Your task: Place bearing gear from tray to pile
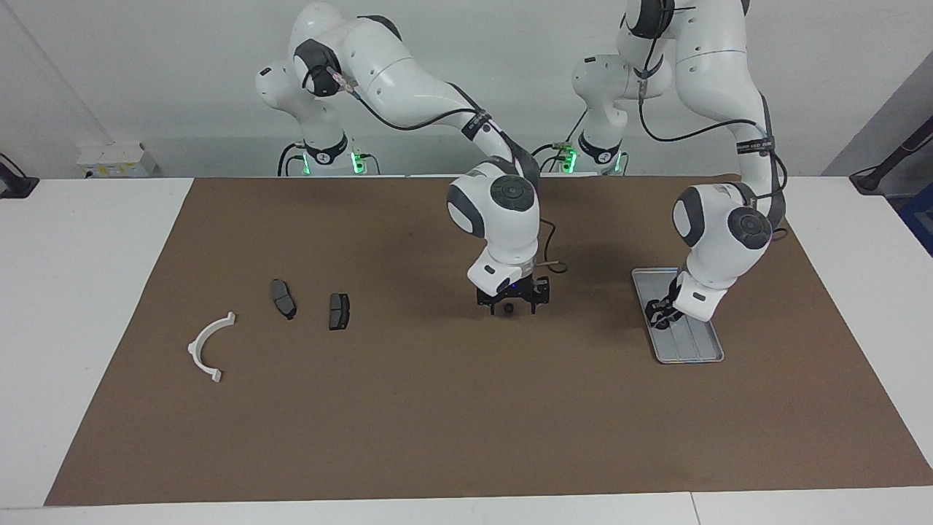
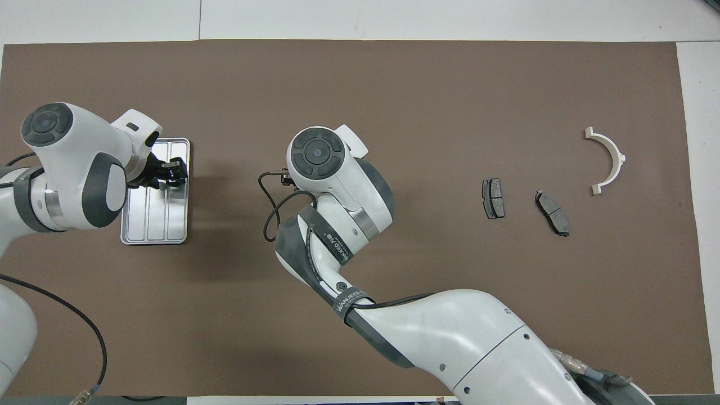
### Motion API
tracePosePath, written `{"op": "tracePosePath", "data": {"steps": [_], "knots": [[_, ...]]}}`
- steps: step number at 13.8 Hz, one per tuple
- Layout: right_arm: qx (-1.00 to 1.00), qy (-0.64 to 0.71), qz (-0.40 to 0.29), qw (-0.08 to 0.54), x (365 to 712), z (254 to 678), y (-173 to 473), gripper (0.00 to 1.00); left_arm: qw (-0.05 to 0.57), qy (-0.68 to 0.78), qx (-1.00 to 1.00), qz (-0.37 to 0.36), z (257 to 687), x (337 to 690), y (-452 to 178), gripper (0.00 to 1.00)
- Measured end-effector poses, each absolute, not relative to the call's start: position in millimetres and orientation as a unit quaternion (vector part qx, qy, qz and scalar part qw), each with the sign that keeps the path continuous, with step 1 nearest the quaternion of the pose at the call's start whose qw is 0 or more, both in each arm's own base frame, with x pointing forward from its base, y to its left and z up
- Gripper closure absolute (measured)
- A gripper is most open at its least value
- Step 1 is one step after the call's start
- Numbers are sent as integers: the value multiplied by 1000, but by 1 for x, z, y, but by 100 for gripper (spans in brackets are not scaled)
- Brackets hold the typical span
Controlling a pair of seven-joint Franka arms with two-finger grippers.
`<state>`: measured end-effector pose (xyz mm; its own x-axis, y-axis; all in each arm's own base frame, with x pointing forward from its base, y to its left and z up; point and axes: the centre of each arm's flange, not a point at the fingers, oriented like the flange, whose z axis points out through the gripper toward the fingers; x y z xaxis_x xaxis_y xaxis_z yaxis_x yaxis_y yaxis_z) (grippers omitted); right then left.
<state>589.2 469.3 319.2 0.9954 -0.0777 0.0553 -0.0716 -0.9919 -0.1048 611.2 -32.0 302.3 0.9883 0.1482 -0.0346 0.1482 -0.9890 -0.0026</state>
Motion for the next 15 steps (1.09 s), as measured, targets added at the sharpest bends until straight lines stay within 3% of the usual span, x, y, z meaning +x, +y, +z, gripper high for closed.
{"op": "tracePosePath", "data": {"steps": [10, 11, 12, 14, 15], "knots": [[-998, 44, -5, 49, 579, 283, 465, 10, 2, 79, 997, -6, 301, 612, -36, 40], [-998, 45, -3, 49, 578, 282, 465, 10, 2, 79, 997, -6, 301, 612, -36, 49], [-998, 45, -2, 49, 578, 282, 465, 9, 3, 79, 997, -6, 301, 612, -36, 49], [-998, 45, -1, 48, 577, 282, 465, 11, 2, 79, 997, -6, 300, 611, -36, 50], [-998, 45, -1, 48, 576, 283, 464, 22, 2, 79, 997, -6, 300, 611, -36, 50]]}}
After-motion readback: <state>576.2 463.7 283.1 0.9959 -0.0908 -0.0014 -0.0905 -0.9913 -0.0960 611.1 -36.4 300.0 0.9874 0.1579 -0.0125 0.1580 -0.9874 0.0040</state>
